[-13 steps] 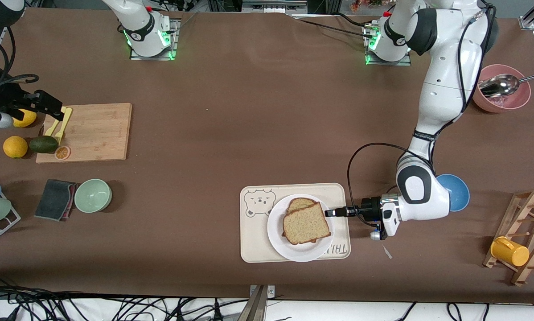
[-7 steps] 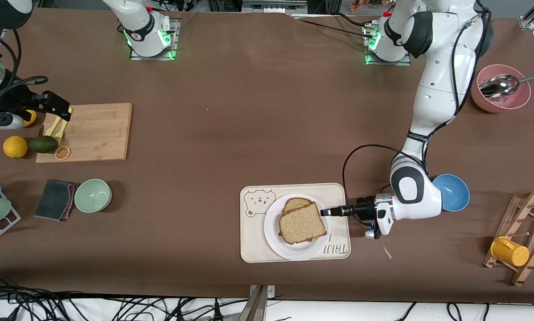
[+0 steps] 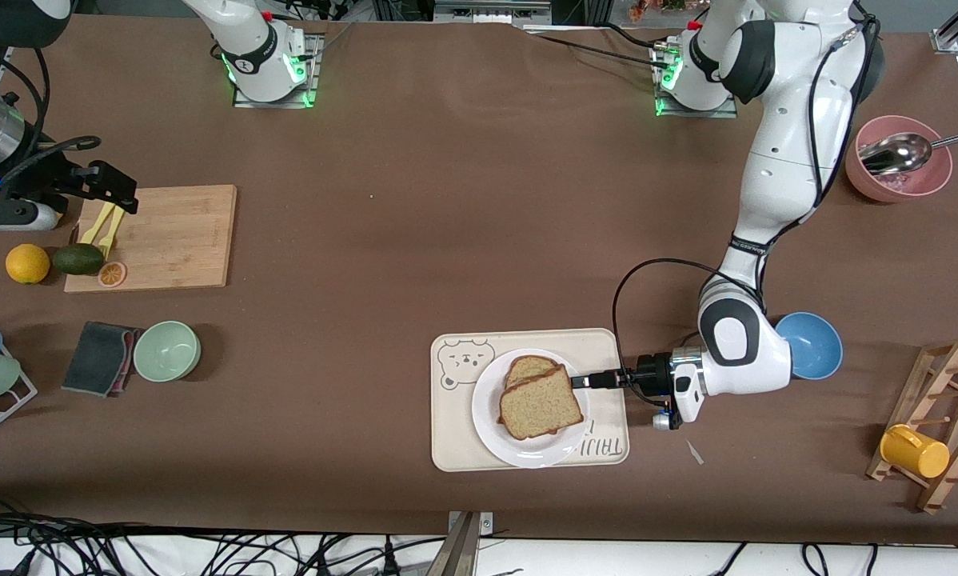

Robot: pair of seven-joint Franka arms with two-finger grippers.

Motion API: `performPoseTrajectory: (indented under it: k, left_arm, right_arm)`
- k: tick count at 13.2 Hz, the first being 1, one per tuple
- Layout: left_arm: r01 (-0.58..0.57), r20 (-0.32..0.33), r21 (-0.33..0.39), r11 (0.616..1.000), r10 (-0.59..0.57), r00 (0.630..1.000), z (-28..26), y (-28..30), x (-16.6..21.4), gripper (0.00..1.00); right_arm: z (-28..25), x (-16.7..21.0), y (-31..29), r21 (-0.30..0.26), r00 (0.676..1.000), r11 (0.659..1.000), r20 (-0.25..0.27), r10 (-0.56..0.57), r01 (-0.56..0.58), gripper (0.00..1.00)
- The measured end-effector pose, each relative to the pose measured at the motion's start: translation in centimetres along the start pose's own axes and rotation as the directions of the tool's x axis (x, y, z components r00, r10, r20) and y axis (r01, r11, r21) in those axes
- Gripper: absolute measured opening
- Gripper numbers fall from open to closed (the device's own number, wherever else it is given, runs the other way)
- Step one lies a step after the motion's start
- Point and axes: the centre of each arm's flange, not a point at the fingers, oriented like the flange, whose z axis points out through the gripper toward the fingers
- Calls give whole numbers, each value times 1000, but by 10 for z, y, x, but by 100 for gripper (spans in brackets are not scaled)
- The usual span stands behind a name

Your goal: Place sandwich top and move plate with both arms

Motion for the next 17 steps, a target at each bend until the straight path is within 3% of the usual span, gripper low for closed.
performPoseTrajectory:
  k: [3,7,9,13,17]
  left_arm:
    - [-25,11,28,999,25,1000,-9,3,2,87]
    - [-70,60,144,987,62,996,-39,29,6,88]
    - [-120,91,261,958,99,991,-57,53,6,87]
    - [-265,219,497,826,177,960,-99,108,-6,87]
    - [-378,322,683,625,206,924,-149,159,-23,87]
  right_arm:
    - [-5,-1,2,0,1000,1000,1,4,-4,100]
    - [-4,-4,1,34,1000,999,22,13,-13,100]
    - [-4,-4,2,60,1000,998,24,20,-22,100]
    - [-4,-6,3,67,999,997,41,24,-26,100]
    - [-3,-7,3,68,999,997,47,22,-26,100]
